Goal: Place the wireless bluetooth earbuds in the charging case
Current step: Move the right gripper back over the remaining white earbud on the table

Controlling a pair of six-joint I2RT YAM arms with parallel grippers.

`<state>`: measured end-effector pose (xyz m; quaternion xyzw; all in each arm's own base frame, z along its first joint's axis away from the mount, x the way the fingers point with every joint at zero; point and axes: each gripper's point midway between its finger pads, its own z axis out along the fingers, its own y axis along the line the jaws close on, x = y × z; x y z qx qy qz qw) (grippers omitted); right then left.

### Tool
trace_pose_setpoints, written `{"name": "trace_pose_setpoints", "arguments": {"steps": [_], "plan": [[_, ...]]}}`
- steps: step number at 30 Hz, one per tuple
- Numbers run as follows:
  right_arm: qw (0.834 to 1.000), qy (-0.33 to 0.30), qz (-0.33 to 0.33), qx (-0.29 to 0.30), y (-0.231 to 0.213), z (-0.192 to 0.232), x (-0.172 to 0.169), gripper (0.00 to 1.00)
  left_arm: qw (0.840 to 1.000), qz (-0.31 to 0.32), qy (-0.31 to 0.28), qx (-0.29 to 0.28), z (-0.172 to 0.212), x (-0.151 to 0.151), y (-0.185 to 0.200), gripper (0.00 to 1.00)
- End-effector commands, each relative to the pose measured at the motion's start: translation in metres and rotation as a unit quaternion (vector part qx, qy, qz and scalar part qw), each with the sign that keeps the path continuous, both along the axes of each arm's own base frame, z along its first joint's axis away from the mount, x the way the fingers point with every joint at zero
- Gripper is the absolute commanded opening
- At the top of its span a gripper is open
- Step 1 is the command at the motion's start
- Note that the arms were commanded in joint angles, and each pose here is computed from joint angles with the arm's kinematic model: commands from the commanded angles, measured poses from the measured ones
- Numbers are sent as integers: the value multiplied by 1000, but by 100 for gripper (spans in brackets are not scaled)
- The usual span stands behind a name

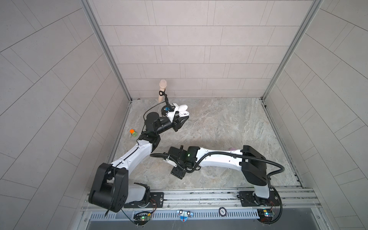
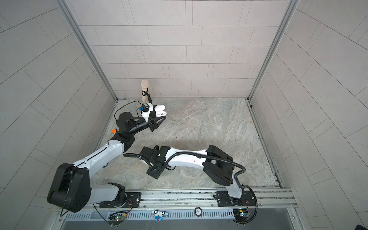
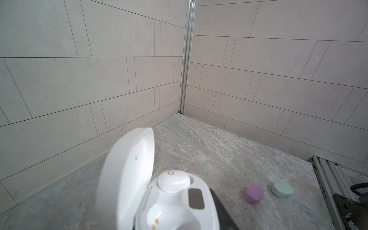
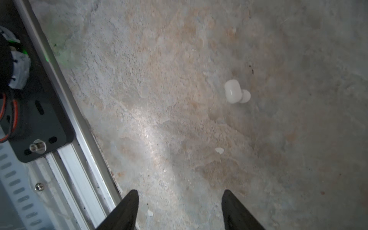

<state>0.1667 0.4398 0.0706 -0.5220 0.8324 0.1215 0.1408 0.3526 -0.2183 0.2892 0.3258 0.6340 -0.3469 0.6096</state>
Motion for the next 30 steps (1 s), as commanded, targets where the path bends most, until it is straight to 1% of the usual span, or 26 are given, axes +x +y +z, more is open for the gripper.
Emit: {"name": "trace_pose_setpoints", "arguments": {"steps": [1,7,12,18,26,30], "plan": [[999,-23,34,-36,2,-10,9,69,1000,-13,-22,-4,17,2,-1,23],[996,-64,26,-56,17,-20,34,69,1000,-12,-24,-7,20,6,2,23],[994,-88,2,-67,22,-28,56,68,1000,-14,-27,-8,25,7,3,23],[995,-81,-24,-55,27,-33,76,60,999,-18,-24,-12,24,6,3,23],[995,-76,-18,-57,37,-43,84,58,999,-21,-24,-18,26,5,2,24],[993,-85,-39,-68,32,-46,91,56,999,-22,-23,-18,26,4,2,24]]}}
